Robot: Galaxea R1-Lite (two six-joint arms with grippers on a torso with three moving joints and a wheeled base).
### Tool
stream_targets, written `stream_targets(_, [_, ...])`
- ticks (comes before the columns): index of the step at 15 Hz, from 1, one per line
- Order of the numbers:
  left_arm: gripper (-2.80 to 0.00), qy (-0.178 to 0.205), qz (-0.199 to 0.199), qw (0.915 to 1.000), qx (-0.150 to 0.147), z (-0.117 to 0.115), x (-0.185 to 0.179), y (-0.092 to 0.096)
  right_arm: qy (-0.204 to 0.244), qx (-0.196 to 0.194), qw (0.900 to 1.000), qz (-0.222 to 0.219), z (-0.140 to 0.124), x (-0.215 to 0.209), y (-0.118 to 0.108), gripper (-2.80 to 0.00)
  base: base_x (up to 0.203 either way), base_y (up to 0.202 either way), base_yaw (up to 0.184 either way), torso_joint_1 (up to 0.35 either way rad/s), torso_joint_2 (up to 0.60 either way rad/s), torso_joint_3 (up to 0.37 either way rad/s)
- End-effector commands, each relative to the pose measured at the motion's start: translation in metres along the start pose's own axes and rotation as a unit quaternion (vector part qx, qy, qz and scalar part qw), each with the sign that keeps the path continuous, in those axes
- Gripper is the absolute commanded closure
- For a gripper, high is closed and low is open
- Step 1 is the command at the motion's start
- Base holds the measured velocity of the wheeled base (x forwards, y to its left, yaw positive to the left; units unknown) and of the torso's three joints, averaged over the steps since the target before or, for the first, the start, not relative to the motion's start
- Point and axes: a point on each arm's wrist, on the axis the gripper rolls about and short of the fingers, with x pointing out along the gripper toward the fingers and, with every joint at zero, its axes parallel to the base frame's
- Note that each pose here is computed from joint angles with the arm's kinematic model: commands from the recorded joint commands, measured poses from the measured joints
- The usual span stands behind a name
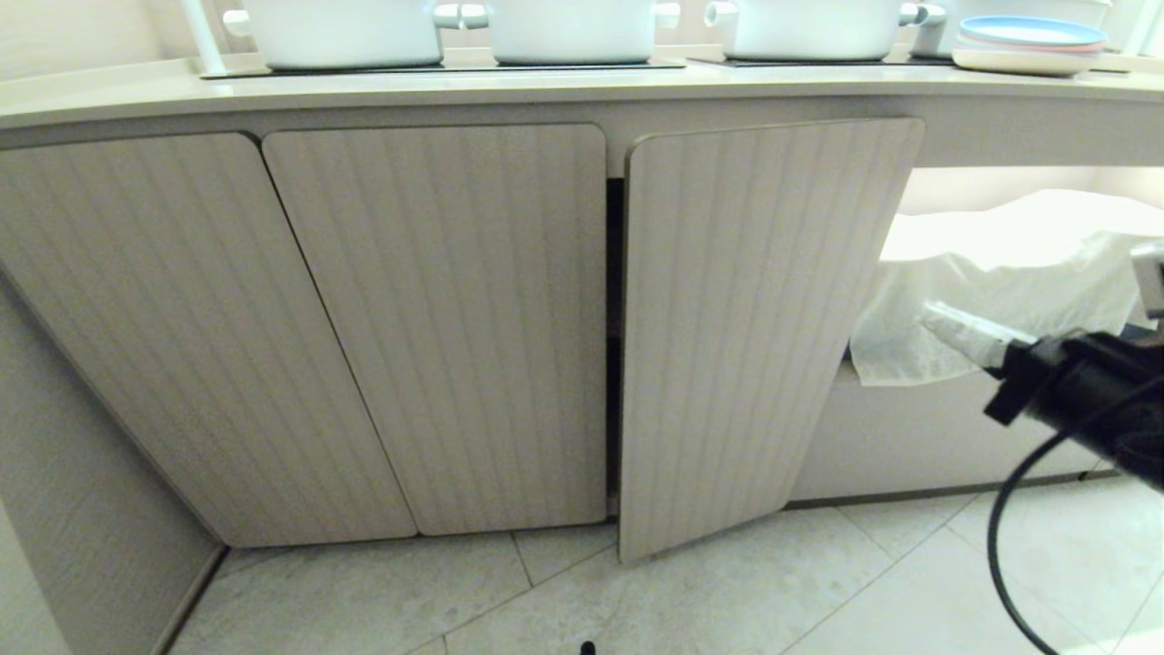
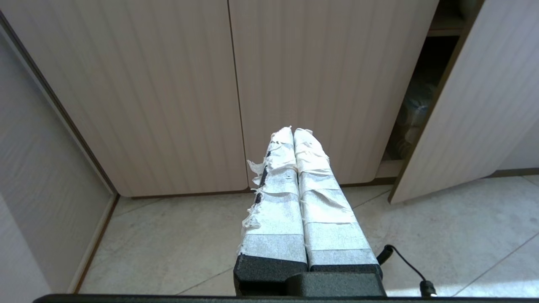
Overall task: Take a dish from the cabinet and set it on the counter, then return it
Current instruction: Close the cabinet door
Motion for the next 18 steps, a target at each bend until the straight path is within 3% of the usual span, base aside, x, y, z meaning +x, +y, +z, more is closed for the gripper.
stream_targets(1, [0.0,0.0,0.0,1.0,0.0,0.0,0.0,0.0,-0.021,-0.038,0.999,-0.016,0.008,-0.039,0.016,0.0,0.0,0.0,0.0,0.0,0.0,0.0])
stream_targets(4, [0.0,0.0,0.0,1.0,0.0,0.0,0.0,0.0,-0.008,-0.076,0.992,-0.098,0.005,-0.076,0.028,0.0,0.0,0.0,0.0,0.0,0.0,0.0])
stream_targets(10, [0.0,0.0,0.0,1.0,0.0,0.0,0.0,0.0,0.027,-0.123,0.973,-0.193,-0.015,-0.156,0.053,0.0,0.0,0.0,0.0,0.0,0.0,0.0])
stream_targets(15, [0.0,0.0,0.0,1.0,-0.001,0.0,0.0,0.0,0.064,-0.143,0.961,-0.226,-0.052,-0.201,0.071,0.0,0.0,0.0,0.0,0.0,0.0,0.0])
stream_targets(18, [0.0,0.0,0.001,1.0,0.0,0.0,0.0,0.0,0.084,-0.147,0.961,-0.217,-0.07,-0.21,0.072,0.0,0.0,0.0,0.0,0.0,0.0,0.0])
